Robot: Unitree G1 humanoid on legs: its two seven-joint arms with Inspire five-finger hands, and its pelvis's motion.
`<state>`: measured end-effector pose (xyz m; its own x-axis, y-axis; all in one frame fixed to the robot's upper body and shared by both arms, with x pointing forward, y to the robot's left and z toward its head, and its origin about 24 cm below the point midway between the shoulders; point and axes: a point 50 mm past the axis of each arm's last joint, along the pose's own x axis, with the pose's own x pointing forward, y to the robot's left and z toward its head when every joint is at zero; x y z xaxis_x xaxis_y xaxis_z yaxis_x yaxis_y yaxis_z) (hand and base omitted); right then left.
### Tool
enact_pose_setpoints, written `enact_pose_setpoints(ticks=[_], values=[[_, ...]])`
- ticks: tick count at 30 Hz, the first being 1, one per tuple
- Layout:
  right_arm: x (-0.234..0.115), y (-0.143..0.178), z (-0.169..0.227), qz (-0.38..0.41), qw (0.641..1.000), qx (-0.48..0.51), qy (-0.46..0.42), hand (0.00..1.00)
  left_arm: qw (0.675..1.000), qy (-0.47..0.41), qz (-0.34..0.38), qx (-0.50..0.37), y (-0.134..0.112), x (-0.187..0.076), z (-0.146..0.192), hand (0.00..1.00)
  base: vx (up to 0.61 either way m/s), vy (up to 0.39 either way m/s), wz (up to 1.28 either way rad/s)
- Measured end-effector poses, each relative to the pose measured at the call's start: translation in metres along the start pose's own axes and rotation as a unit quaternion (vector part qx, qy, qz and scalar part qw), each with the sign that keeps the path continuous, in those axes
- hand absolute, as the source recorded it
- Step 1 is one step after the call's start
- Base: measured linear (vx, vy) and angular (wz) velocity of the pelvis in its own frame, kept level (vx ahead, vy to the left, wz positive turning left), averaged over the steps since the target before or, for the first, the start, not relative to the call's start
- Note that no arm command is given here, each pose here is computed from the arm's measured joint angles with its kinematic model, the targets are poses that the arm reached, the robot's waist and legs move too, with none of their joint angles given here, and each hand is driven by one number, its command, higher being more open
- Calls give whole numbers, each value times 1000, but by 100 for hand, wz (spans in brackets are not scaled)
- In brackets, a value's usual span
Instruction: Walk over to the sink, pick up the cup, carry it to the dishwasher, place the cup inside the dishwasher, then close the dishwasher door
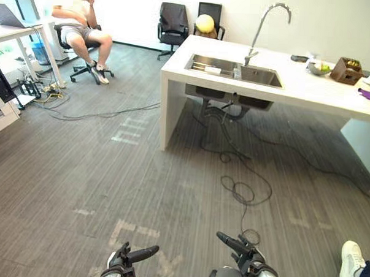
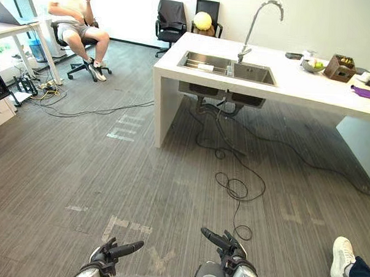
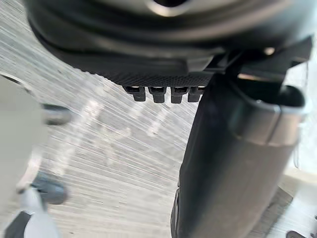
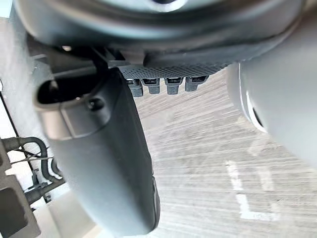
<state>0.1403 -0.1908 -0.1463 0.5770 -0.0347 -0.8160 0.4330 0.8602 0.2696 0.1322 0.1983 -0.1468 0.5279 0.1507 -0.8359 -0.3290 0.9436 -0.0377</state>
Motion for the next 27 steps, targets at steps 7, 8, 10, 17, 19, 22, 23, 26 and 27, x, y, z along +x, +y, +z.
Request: enact_pose_setpoints(ticks=[7, 8, 10, 17, 19, 22, 23, 26, 27], values=[[0, 0, 4, 2, 999, 33, 13, 100, 998, -37, -40, -25, -19, -1, 29, 100, 256, -88, 12], [-1, -3, 2, -1, 999, 41, 18, 100, 998, -31, -46, -25, -19, -2, 27, 100, 541, -264, 14], [-2, -9, 9, -7, 998, 59, 2, 100, 998, -21, -54, -28, -21, -3, 18, 100, 585, -292, 25], [-11, -39, -8, -50, 997, 47, 38, 100, 996, -17, -51, -78, -18, -9, -10, 100, 577, -246, 1], [-12, -42, -15, -57, 996, 44, 54, 100, 994, -38, -51, -84, -19, -8, -1, 100, 479, -135, 2], [-9, -41, -3, -55, 997, 45, 32, 100, 989, -83, -79, -89, -35, -8, 23, 100, 420, -67, -14], [-7, -38, 3, -50, 997, 51, 19, 100, 988, -94, -86, -90, -39, -8, 29, 100, 414, 48, -41], [-5, -34, 17, -46, 997, 64, -14, 100, 983, -123, -89, -104, -50, -13, 39, 100, 311, 127, -49], [-6, -36, 18, -47, 997, 63, -15, 100, 983, -126, -83, -101, -51, -14, 39, 100, 317, 198, -57]])
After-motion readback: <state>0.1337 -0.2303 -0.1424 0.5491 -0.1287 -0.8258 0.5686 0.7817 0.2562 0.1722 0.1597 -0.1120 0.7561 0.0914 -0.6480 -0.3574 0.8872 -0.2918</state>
